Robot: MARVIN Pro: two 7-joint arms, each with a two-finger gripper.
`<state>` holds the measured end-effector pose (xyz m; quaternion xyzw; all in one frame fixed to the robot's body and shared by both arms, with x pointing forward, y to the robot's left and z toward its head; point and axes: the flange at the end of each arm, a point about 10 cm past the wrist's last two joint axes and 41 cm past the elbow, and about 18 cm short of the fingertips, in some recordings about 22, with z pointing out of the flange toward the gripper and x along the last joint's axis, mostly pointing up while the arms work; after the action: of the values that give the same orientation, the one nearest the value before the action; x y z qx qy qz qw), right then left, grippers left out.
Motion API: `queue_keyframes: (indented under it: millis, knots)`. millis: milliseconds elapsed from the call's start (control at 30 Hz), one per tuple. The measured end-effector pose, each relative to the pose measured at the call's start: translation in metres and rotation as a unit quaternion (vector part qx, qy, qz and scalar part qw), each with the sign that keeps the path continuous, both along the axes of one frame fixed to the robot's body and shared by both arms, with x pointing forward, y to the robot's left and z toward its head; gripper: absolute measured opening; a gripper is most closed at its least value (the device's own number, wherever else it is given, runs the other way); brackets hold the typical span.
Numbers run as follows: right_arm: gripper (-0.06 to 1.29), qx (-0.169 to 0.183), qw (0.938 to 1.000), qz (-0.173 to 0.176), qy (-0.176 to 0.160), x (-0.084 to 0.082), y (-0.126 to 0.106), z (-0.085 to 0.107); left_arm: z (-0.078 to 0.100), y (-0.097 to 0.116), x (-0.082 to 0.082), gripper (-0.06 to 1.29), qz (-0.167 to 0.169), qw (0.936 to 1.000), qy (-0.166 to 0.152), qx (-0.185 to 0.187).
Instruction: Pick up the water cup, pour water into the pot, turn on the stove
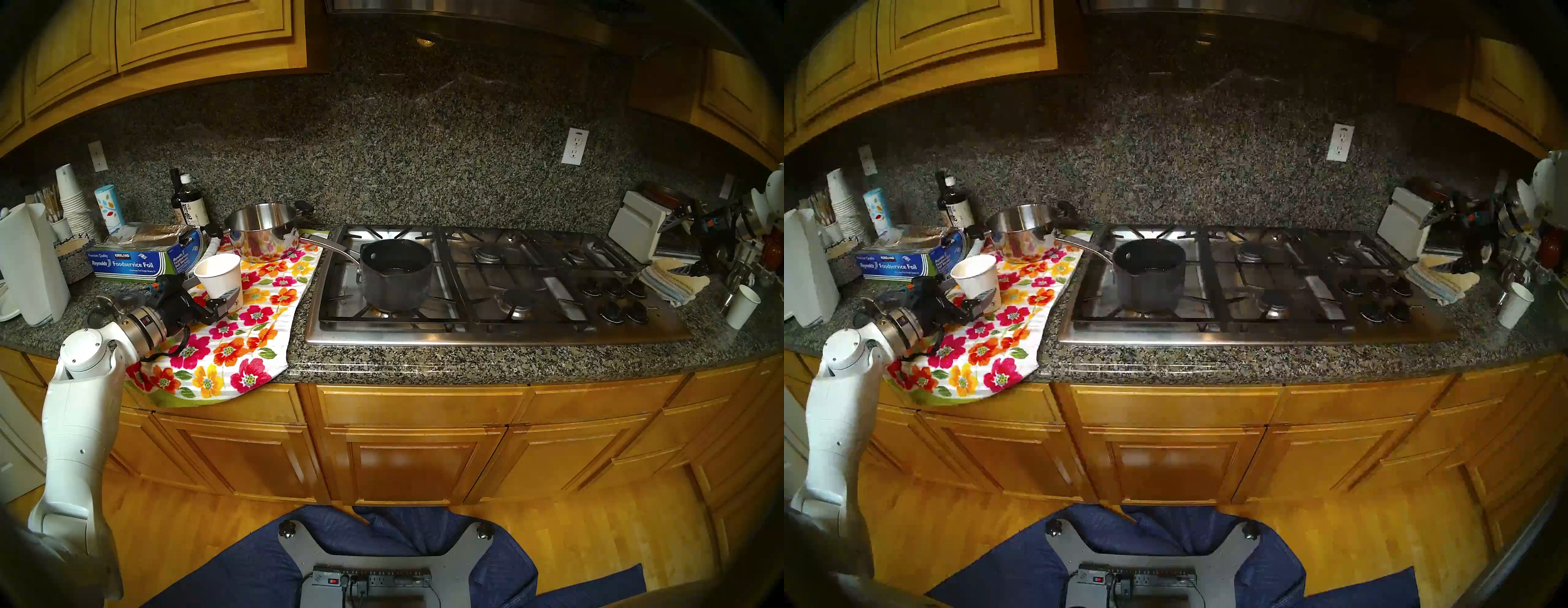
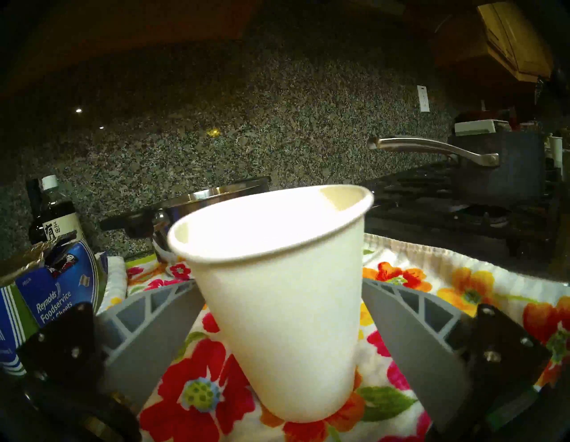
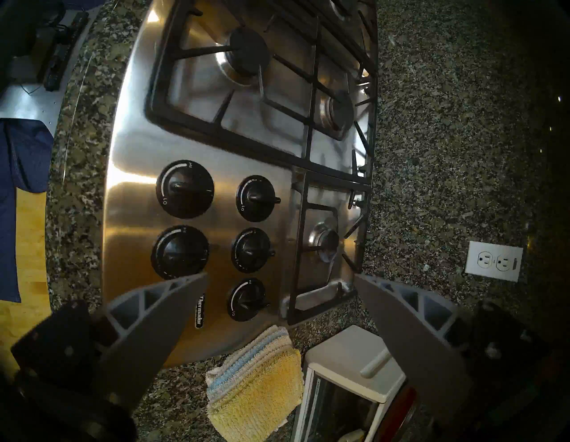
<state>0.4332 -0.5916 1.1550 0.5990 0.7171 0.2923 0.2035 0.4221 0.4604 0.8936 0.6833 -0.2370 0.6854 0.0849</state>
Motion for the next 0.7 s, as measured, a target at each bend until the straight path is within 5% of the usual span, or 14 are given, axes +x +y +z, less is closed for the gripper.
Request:
queue_keyframes:
  millis: [700]
  knots:
    - [1.23, 0.000, 1.0000, 0.000, 0.000, 0.000, 0.000, 0.000, 0.008, 0.001, -0.014, 1.21, 0.001, 0.9996, 0.019, 0.022]
